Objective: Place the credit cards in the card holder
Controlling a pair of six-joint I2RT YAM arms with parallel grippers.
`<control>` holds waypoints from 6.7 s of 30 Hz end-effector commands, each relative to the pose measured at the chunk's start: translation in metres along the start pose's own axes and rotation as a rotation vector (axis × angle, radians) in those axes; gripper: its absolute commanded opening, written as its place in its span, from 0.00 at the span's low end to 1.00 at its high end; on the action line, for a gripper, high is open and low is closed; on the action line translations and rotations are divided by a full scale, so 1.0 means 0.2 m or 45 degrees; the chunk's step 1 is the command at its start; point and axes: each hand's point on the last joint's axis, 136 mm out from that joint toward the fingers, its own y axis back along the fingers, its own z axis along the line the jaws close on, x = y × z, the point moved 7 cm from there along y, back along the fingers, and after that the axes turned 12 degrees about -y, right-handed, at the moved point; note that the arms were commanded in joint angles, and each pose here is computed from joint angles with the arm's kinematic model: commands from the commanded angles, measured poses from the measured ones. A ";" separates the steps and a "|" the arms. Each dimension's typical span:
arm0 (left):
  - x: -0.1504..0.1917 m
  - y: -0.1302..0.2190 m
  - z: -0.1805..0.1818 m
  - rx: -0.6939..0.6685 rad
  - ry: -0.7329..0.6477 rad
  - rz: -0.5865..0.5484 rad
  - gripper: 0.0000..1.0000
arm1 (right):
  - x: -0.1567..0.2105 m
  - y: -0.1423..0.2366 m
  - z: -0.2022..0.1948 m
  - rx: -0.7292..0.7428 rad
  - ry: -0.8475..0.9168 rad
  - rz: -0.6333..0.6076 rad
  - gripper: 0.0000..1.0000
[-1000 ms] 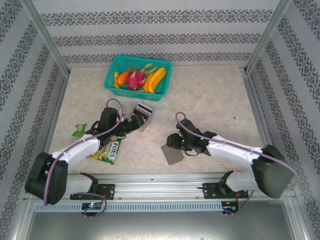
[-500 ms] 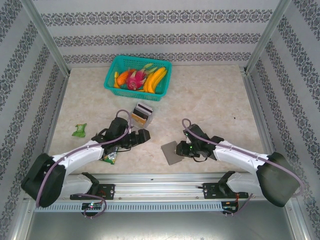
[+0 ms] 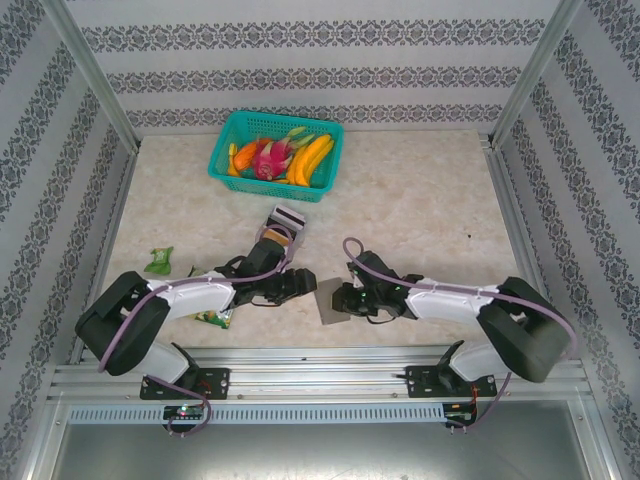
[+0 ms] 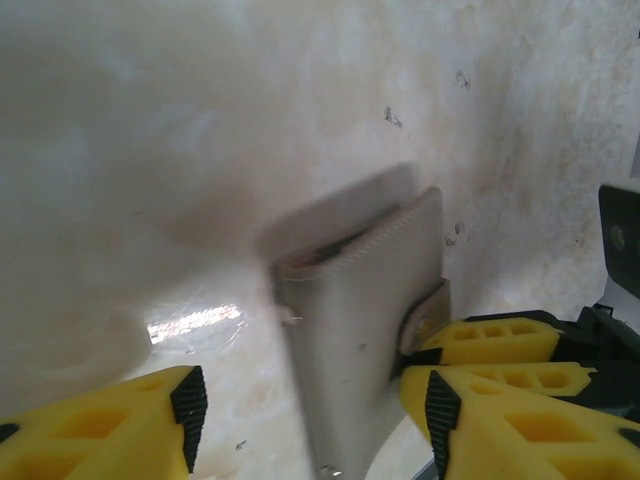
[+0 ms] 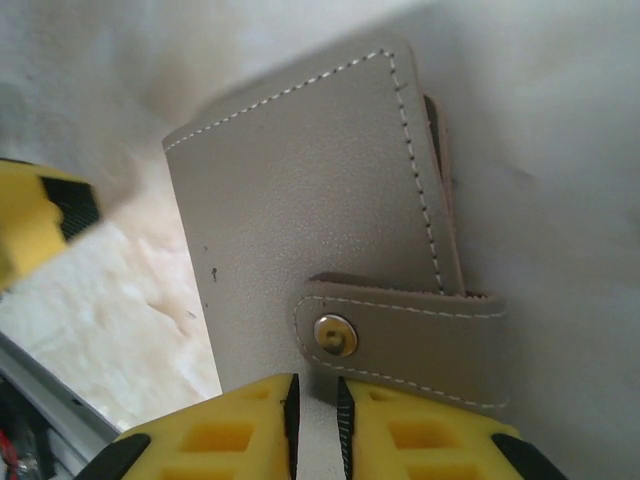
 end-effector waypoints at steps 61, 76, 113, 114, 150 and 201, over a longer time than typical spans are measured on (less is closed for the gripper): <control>-0.06 -0.07 -0.12 0.104 -0.023 -0.080 0.14 | -0.10 0.07 0.17 0.181 0.268 -0.104 0.26; -0.07 -0.07 -0.14 0.151 -0.029 -0.073 0.10 | -0.09 -0.05 0.15 0.243 0.333 -0.075 0.42; 0.00 -0.03 -0.08 0.052 -0.034 -0.028 0.00 | -0.24 0.04 0.08 0.404 0.302 -0.250 0.32; 0.00 -0.03 -0.08 0.052 -0.035 -0.030 0.00 | -0.24 0.04 0.08 0.393 0.298 -0.242 0.32; -0.07 0.30 -0.10 -0.121 -0.048 -0.208 0.74 | -0.20 0.29 0.52 -0.105 0.159 -0.120 0.01; -0.20 -0.40 -0.25 -0.103 -0.031 0.202 0.17 | -0.34 0.52 -0.07 0.267 -0.151 -0.331 0.29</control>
